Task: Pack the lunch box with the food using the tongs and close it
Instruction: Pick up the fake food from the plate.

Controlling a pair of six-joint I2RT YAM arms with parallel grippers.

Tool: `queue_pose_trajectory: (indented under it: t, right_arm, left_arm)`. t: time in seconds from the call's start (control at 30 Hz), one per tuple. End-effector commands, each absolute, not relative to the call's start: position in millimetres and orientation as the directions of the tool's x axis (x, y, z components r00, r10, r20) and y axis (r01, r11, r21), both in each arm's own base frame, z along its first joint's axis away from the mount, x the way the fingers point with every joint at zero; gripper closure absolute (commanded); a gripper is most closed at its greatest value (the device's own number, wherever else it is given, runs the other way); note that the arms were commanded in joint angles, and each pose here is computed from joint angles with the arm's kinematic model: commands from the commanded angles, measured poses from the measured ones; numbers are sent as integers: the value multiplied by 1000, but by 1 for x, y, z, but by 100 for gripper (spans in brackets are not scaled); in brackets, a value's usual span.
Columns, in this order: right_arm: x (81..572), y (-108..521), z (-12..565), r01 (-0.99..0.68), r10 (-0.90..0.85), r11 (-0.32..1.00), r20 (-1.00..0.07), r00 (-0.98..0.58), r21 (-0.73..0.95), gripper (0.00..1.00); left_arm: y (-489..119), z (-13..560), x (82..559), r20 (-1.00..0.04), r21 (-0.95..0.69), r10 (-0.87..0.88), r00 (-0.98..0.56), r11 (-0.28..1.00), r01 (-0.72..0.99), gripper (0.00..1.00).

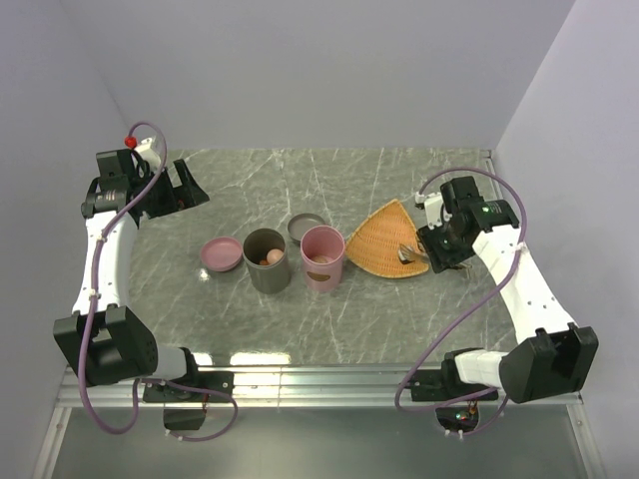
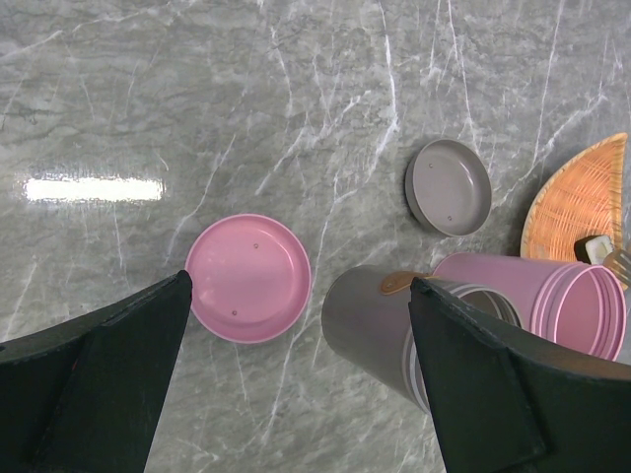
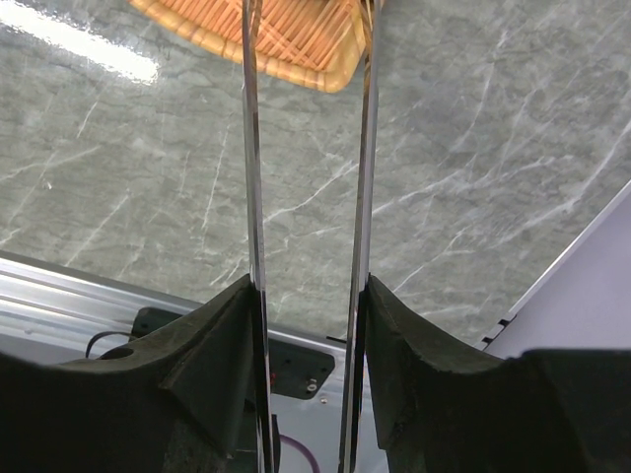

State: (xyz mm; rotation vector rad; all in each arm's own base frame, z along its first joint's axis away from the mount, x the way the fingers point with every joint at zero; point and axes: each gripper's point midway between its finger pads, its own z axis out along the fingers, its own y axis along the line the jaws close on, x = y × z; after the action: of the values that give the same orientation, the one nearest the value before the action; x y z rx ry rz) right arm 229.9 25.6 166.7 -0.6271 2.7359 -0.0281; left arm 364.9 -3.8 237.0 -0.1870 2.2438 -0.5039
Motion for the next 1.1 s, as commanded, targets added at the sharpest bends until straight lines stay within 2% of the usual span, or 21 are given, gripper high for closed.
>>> queue_pose_trajectory:
  t: [0.0,0.4,1.07]
  right_arm:
    - [239,30,173,-419,-424,903,-349,-835,-96,48]
    - [241,43,170,-462,-470,880,-337,-816,-109,46]
    - [245,36,155,-463,-531,842,-279,-800,-276,46]
  left_arm:
    - [-2,247,371,-719,-409,-288,-633,911,50,1]
    - [-1,247,372,-719,-404,-285,-634,914,47,0]
    - [0,247,370,-723,-398,-282,-631,916,47,1]
